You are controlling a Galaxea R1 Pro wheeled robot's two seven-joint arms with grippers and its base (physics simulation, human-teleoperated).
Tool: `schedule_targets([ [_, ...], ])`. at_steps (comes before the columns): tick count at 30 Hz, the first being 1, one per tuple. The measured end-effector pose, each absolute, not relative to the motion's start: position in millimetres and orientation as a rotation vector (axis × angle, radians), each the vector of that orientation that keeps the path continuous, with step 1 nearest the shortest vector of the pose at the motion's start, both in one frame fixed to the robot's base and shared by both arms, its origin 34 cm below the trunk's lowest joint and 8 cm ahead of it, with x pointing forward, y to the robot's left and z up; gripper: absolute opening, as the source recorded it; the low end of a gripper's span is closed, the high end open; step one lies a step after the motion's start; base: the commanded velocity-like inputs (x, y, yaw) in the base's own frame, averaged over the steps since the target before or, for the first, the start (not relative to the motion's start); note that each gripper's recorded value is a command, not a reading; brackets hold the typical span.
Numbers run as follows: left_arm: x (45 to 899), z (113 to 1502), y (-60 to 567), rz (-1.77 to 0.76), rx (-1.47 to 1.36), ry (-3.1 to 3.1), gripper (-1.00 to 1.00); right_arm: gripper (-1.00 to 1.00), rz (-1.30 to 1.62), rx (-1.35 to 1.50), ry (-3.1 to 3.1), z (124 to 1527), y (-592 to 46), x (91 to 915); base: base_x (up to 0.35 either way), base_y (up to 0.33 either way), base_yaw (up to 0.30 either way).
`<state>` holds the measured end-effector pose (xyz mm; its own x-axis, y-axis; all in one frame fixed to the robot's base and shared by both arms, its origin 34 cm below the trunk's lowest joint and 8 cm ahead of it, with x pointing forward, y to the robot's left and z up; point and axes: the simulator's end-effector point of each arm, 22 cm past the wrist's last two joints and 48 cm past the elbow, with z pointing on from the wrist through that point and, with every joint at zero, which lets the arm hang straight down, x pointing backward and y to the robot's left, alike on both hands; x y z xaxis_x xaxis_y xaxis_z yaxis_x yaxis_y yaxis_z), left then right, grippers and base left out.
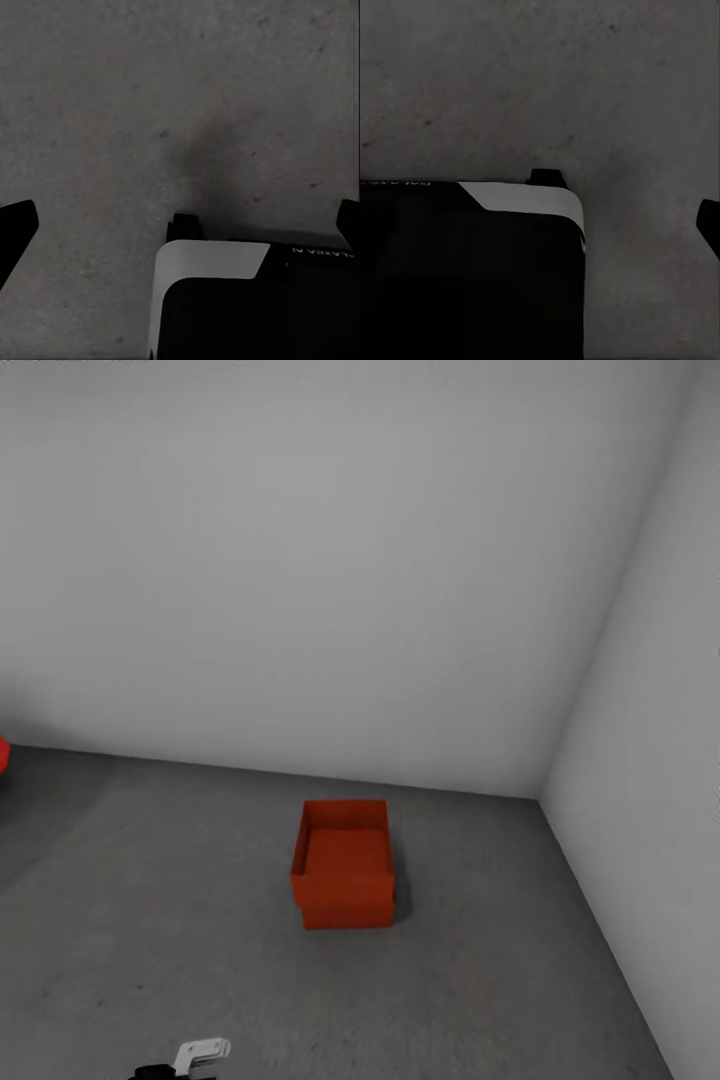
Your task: Move the two storage containers from the living room to the garage. In the garage, place one container on the floor and stack the other container on top of it (either order is fine).
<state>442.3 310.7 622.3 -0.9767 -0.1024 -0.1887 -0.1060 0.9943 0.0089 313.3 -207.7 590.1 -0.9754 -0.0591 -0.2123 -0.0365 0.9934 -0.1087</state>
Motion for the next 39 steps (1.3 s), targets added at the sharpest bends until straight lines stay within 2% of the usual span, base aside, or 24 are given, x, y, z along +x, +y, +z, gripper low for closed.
schedule_targets([
  [6,432,619,306,-0.023,-0.142,2.908,1.00,1.00,-0.045,-0.081,2.945,587,-192,290,0.000,0.000,-0.067],
  [22,369,604,313,-0.004,-0.133,2.903,1.00,1.00,-0.025,-0.085,2.952,586,-188,265,0.000,0.000,-0.069],
  [39,370,607,313,-0.005,-0.158,2.881,1.00,1.00,-0.026,-0.080,2.933,588,-188,266,0.000,0.000,-0.046],
])
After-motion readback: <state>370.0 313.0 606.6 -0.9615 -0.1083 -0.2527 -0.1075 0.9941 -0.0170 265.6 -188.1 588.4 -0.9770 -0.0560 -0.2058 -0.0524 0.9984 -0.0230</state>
